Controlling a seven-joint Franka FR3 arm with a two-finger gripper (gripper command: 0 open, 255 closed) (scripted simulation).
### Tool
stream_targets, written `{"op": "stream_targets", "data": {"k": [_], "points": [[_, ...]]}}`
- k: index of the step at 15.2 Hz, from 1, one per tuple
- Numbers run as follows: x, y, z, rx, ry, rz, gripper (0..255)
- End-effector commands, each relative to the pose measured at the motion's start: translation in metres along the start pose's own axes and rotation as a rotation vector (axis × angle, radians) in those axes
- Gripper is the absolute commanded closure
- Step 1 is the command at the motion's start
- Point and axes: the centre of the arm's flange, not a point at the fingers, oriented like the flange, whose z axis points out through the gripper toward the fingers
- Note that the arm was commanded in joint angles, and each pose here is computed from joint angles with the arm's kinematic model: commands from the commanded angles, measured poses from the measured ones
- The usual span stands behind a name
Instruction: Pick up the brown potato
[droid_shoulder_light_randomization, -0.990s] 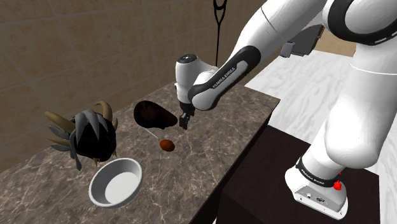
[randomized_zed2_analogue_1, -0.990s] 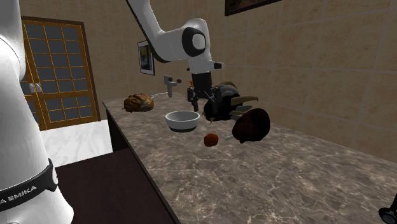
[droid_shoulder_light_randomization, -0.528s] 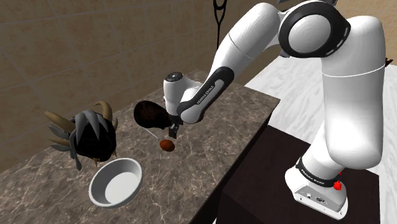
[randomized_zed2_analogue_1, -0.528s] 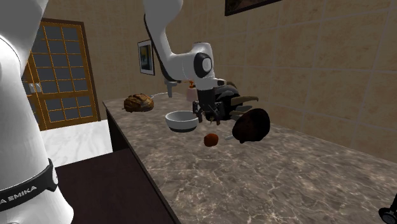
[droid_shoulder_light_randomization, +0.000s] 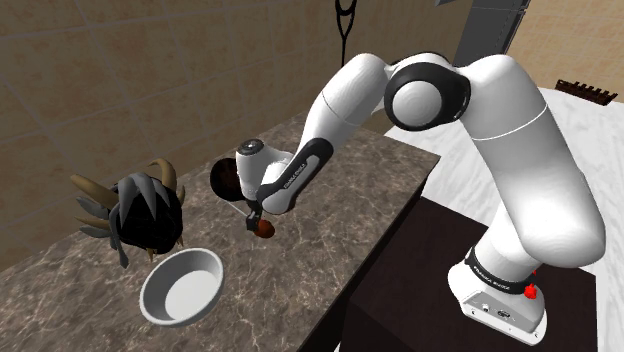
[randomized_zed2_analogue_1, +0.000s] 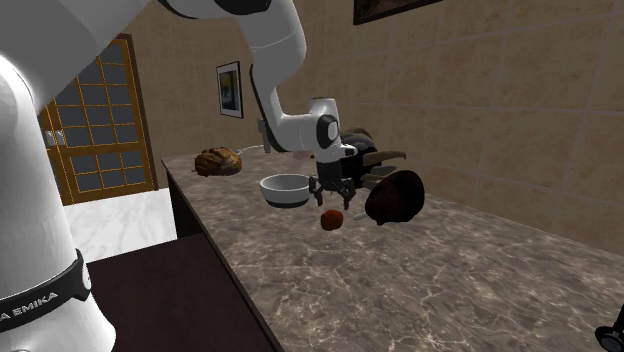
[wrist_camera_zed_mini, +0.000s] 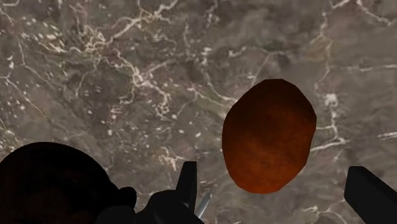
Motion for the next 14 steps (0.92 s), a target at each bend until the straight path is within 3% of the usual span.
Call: {"op": "stream_targets", "data": {"k": [1,9,10,14], "points": [[0.006,-0.002,0.012,0.0,0.003,-0.006,0],[0.002,-0.005,0.047,0.0,0.003,-0.006,0],[0.002,-0.005,0.047,0.0,0.003,-0.006,255],[0.002,-0.005,0.047,0.0,0.003,-0.006,255]]}}
